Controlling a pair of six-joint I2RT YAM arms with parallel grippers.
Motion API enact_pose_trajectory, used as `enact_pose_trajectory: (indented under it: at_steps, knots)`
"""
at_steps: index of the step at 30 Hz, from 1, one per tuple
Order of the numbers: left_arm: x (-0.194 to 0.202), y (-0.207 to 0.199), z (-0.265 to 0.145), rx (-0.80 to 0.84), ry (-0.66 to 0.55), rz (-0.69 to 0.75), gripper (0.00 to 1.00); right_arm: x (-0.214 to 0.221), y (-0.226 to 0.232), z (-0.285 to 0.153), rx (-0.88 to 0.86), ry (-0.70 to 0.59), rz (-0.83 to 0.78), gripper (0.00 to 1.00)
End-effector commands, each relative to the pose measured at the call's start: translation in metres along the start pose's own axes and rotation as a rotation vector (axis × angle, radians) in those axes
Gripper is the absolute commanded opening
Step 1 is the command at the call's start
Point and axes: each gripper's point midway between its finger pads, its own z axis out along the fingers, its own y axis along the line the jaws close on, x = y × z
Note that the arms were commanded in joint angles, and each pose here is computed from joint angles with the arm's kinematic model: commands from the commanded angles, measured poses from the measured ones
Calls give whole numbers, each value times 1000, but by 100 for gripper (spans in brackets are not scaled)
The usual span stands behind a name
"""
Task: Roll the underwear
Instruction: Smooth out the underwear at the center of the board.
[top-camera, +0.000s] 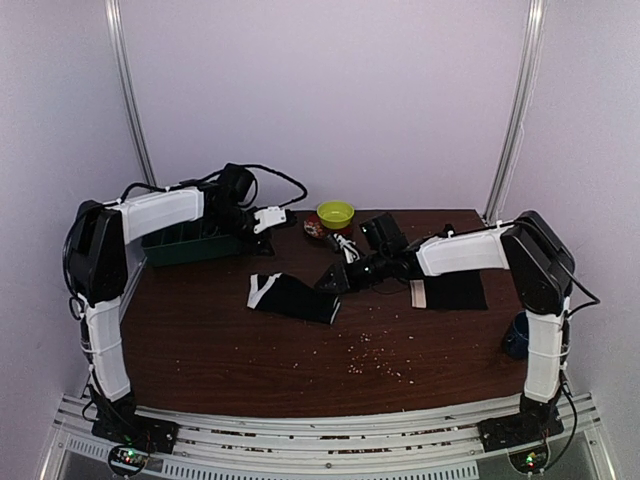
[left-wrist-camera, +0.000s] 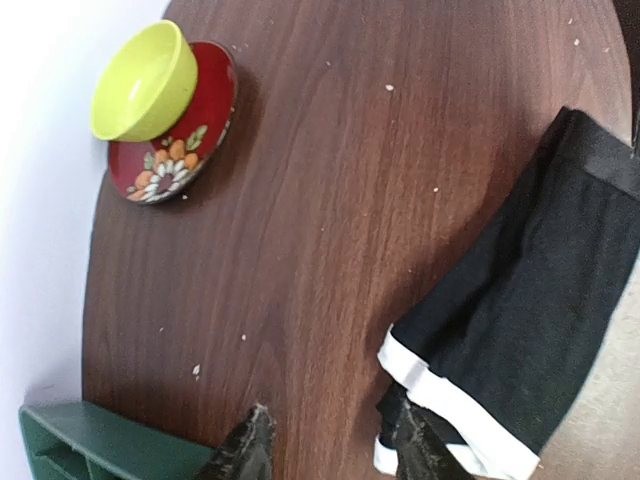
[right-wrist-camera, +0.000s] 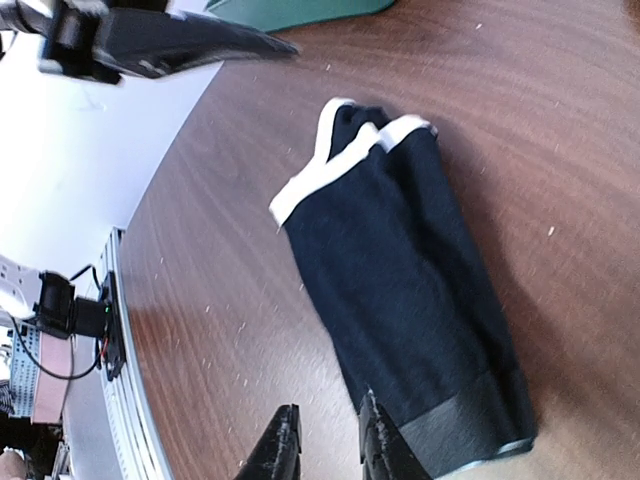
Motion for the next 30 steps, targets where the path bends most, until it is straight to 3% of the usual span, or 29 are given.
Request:
enact_pose_trajectory:
  at_steps: [1, 10, 15, 18, 20, 23, 24, 27, 29, 30]
  knots:
    - [16, -4, 38, 59, 34, -51, 43, -8, -26, 13, 24, -23, 41, 22]
    - [66, -18, 95, 76, 182, -56, 41, 29, -80, 28, 108, 61, 128, 21]
    - [75, -25, 97, 73, 209, -49, 41, 31, -85, 23, 151, 73, 111, 21]
    - [69, -20, 87, 52, 194, -51, 49, 20, -77, 15, 160, 62, 79, 21]
    - [58, -15, 74, 35, 166, -56, 60, 8, -67, 6, 166, 49, 36, 23]
    - [34, -2, 49, -4, 99, -73, 92, -13, -48, -14, 198, 10, -52, 33]
    - [25, 4, 39, -22, 74, -80, 97, -19, -41, -21, 216, -2, -87, 39]
    - [2, 20, 9, -80, 16, -107, 98, -29, -26, -41, 297, -33, -185, 54]
    - [-7, 26, -11, -115, -8, -127, 98, -31, -20, -54, 375, -38, -242, 69]
    - [-10, 27, -22, -127, -25, -140, 98, -31, -20, -59, 422, -40, -267, 81]
